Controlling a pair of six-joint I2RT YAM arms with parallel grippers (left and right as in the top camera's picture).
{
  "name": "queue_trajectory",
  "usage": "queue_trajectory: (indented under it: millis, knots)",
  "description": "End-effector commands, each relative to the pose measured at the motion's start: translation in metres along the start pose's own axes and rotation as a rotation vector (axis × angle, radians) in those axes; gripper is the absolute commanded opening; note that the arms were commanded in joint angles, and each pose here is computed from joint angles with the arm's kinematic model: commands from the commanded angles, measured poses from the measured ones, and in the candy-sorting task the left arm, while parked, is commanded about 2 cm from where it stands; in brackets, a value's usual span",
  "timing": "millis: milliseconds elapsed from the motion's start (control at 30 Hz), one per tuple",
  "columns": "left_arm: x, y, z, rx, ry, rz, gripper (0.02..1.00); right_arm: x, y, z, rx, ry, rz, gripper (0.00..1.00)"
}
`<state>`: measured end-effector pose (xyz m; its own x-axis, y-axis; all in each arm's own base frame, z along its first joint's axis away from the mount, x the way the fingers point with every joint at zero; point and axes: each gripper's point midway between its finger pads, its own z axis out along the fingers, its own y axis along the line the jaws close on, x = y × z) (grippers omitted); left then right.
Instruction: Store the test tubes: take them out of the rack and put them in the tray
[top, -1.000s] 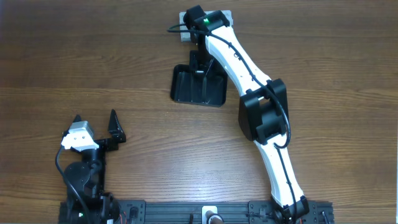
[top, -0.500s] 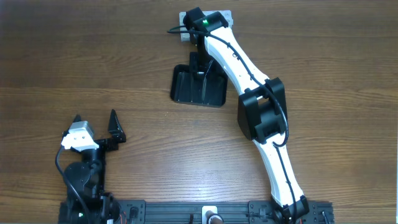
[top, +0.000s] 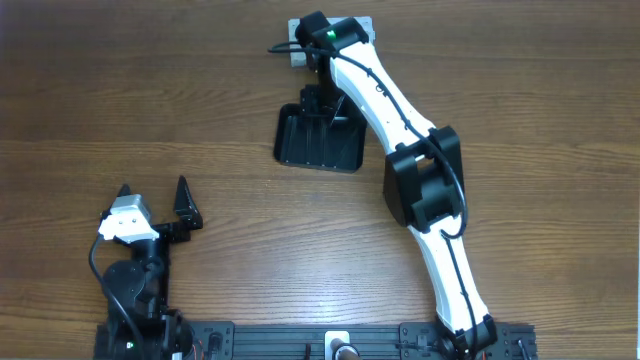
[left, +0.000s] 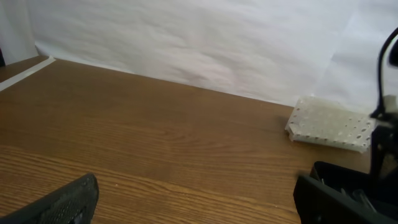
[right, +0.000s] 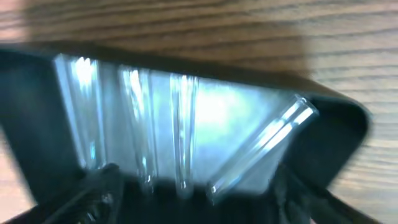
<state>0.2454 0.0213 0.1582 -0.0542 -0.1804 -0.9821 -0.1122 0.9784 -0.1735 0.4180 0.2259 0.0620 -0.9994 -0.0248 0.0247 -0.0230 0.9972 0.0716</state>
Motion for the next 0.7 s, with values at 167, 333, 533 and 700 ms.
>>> queue_trajectory:
  millis: [167, 333, 533, 700]
  knots:
    - [0.001, -0.001, 0.000, 0.010, 0.000, 0.014, 0.996, 0.001, -0.002, -0.115, -0.099, -0.224, -0.136, 0.969]
    - [0.001, -0.001, 0.000, 0.010, 0.000, 0.014, 0.998, 0.007, -0.007, -0.158, -0.109, -0.326, -0.230, 0.991]
    - [0.001, -0.001, 0.000, 0.010, 0.000, 0.014, 0.998, 0.011, -0.030, -0.203, -0.033, -0.452, -0.251, 0.993]
    - [0.001, -0.001, 0.000, 0.010, 0.000, 0.014, 0.998, 0.018, -0.050, -0.236, 0.022, -0.536, -0.246, 0.993]
